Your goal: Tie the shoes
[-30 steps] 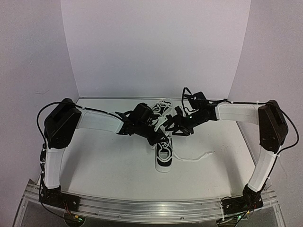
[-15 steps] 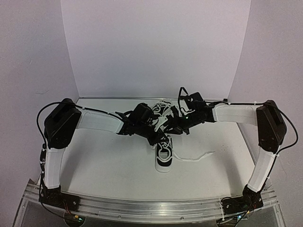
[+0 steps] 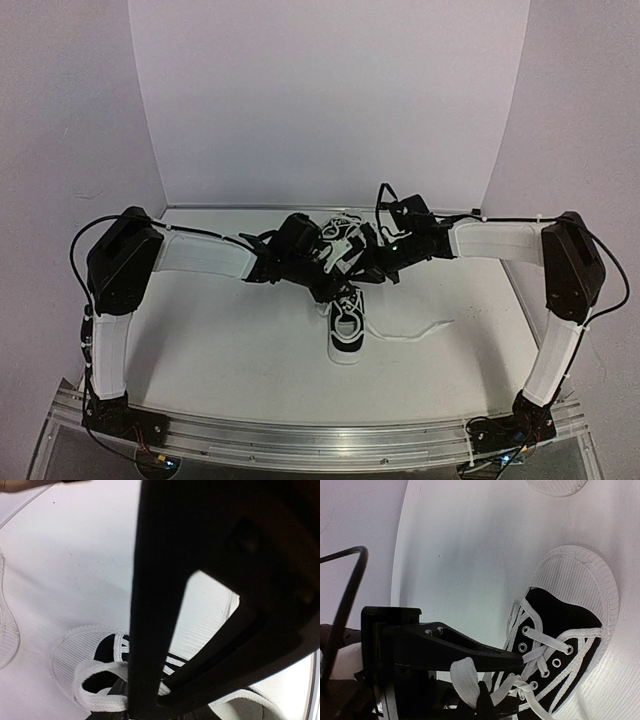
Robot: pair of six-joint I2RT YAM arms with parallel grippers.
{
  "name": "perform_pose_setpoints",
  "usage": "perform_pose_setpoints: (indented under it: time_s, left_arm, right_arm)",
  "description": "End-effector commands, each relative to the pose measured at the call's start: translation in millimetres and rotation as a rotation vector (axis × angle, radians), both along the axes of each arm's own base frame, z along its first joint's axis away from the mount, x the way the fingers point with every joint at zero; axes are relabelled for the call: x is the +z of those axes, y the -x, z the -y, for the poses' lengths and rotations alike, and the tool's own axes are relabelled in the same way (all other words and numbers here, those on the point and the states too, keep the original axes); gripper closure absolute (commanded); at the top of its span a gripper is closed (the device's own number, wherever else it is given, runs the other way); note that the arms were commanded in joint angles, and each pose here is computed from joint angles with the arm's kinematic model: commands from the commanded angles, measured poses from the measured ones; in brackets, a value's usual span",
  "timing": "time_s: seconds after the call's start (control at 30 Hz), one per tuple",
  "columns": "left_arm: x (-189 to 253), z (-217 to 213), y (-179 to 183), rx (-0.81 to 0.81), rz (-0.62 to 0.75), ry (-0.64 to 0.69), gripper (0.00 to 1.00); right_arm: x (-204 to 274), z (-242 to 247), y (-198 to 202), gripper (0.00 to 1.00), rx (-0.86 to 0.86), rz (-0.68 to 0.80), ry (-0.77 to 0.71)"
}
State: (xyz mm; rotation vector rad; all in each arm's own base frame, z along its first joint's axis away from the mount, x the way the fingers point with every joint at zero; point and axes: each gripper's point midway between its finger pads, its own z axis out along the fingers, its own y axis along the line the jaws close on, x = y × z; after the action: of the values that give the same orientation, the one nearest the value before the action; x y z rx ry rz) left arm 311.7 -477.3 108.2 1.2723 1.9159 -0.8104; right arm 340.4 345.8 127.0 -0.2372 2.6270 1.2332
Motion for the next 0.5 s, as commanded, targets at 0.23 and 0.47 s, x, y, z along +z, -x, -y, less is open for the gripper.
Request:
perform_pose_setpoints:
  time_s: [0.23,0.47]
  left_arm:
    - [35.0,6.0,-1.9,-0.009,0.061,0.056,0.94]
    - [26.6,4.8,3.9,-0.025,0.035,0.053,1.0]
  right_arm:
    - [6.9,-4.0,-3.0,1.0,0.001,0.033,-0.012]
    - [16.7,7.6,-4.7,0.68,-0.048,0.027,-0.017]
